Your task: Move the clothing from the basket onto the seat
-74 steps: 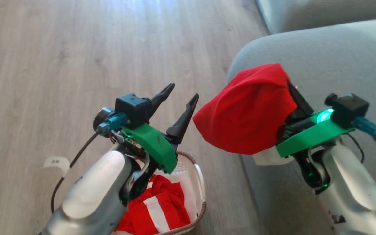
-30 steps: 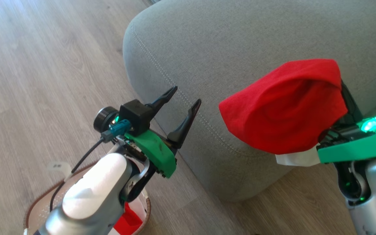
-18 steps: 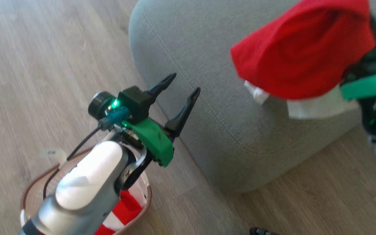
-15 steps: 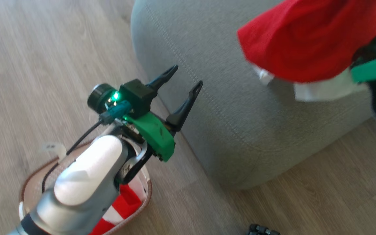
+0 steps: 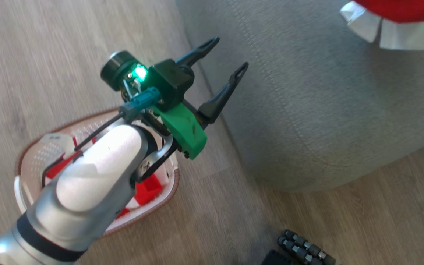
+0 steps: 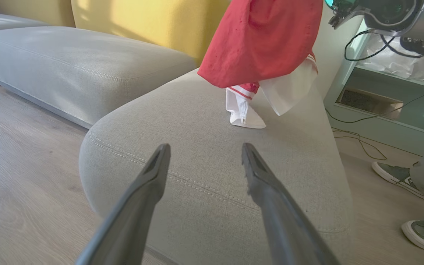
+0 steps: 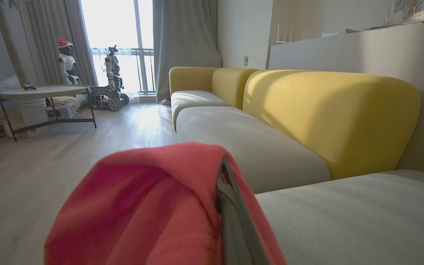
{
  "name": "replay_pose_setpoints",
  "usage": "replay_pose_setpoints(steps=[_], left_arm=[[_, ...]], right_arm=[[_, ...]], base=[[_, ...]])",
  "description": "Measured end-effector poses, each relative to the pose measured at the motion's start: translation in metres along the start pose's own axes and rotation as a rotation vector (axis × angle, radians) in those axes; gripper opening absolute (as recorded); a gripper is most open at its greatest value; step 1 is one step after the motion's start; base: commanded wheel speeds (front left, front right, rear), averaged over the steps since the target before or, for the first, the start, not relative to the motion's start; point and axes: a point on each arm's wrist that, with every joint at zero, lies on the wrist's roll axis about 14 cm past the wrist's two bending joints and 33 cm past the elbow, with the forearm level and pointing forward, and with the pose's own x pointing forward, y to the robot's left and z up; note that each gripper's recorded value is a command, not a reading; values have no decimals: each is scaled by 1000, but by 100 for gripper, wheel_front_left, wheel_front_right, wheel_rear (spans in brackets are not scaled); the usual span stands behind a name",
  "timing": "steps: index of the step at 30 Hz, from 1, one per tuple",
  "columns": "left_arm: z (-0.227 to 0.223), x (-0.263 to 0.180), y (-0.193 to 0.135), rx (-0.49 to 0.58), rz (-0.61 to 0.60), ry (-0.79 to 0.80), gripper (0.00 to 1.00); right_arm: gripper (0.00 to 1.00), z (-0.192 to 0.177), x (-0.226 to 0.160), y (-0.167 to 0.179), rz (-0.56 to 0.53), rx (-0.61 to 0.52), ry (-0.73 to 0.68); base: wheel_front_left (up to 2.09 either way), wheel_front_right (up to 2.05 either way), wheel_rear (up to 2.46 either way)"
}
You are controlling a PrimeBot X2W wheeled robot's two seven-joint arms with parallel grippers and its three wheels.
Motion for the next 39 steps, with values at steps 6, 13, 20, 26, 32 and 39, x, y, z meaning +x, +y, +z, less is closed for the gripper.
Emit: replay_pose_setpoints(steps=[6, 13, 20, 26, 32, 39], left_arm=[[-20, 0, 16, -12, 5, 18, 100], [-44, -5, 23, -34, 8, 54, 100], [-45, -5, 20, -22, -5, 59, 100], [-41, -7, 18, -2, -5, 64, 100], [-26, -6, 11, 20, -10, 44, 100], [-9, -10, -3, 36, -2, 22, 100]], right_arm=[[0, -46, 19, -1, -15, -23, 93], [0, -117, 8, -1, -22, -68, 287], [0, -181, -25, 0, -2, -127, 610], [100, -176, -30, -10, -17, -141, 646], [100, -165, -37, -10, -9, -132, 680], [100, -131, -45, -18, 6, -149, 663]], base=[[0, 0, 0], [0, 0, 0], [0, 0, 0], [0, 0, 0], [0, 0, 0], [0, 0, 0]])
